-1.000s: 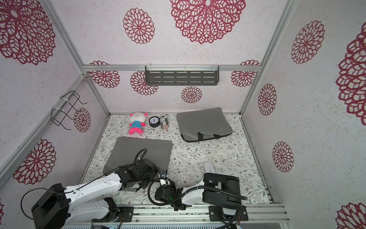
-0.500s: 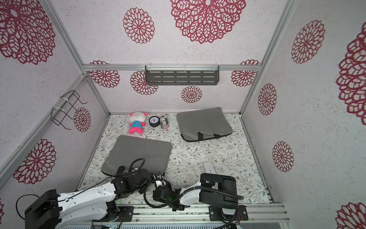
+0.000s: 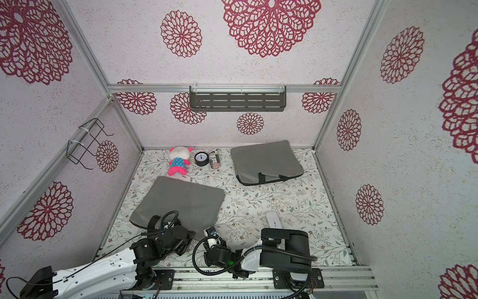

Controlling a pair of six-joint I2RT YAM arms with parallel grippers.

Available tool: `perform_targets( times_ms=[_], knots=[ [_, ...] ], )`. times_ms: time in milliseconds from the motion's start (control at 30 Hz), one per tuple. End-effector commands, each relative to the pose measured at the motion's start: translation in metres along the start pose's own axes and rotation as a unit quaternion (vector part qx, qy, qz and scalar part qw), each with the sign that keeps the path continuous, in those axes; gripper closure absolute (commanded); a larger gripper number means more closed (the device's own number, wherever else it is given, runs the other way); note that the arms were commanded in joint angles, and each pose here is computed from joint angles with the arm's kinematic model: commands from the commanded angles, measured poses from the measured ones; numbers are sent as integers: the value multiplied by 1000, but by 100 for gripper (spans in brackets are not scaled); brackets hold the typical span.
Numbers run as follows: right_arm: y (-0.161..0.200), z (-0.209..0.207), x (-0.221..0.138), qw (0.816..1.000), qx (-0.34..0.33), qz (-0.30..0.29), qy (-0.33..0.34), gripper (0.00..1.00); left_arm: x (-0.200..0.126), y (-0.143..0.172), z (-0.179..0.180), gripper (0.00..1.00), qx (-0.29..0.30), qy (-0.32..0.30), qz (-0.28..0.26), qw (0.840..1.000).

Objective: Put the mouse into the laptop bag
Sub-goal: Zip the zipper on the zippered laptop bag.

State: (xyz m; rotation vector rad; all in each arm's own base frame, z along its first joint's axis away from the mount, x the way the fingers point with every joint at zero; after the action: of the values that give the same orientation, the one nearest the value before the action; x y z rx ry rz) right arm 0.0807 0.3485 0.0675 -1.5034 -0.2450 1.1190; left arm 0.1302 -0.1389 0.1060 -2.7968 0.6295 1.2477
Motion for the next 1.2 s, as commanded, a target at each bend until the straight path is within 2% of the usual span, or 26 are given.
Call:
perform_targets(
  times_ms=[0,300,667,800,900,1067,1167],
  knots=[
    [5,-14,-2,1000,16,8,11,100,-2,-16,13,100,-5,-8,-44,999],
    [3,-52,10,996,55,37,58,100,-10,-25,22,100,-12,-6,-44,999],
    [3,-81,12,983,52,79,159,100,-16,-36,32,100,-26,3,-49,998],
    [7,-90,7,979,57,84,176,100,-20,-40,35,100,-30,5,-54,998],
    [7,-88,4,985,38,77,150,100,-23,-42,36,100,-31,13,-55,998],
    [1,-65,8,995,-28,85,41,100,-25,-45,37,100,-35,20,-54,998],
    [-3,-60,12,994,-50,93,24,100,-25,-45,37,100,-35,22,-51,998]
  ],
)
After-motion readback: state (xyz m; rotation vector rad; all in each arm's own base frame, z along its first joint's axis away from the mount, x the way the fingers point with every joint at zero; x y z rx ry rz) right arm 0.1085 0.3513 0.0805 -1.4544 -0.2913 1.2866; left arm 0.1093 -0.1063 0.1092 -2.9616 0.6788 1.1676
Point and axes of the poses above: each gripper's point midway between its finger pads, its own x axis out along the fingers, its own z axis along the line the jaws close on, y = z × x, the point moved 7 cm from there along -x, back along the fingers, and after that the axes turned 15 degrees about -x, right-handed, at the moved point
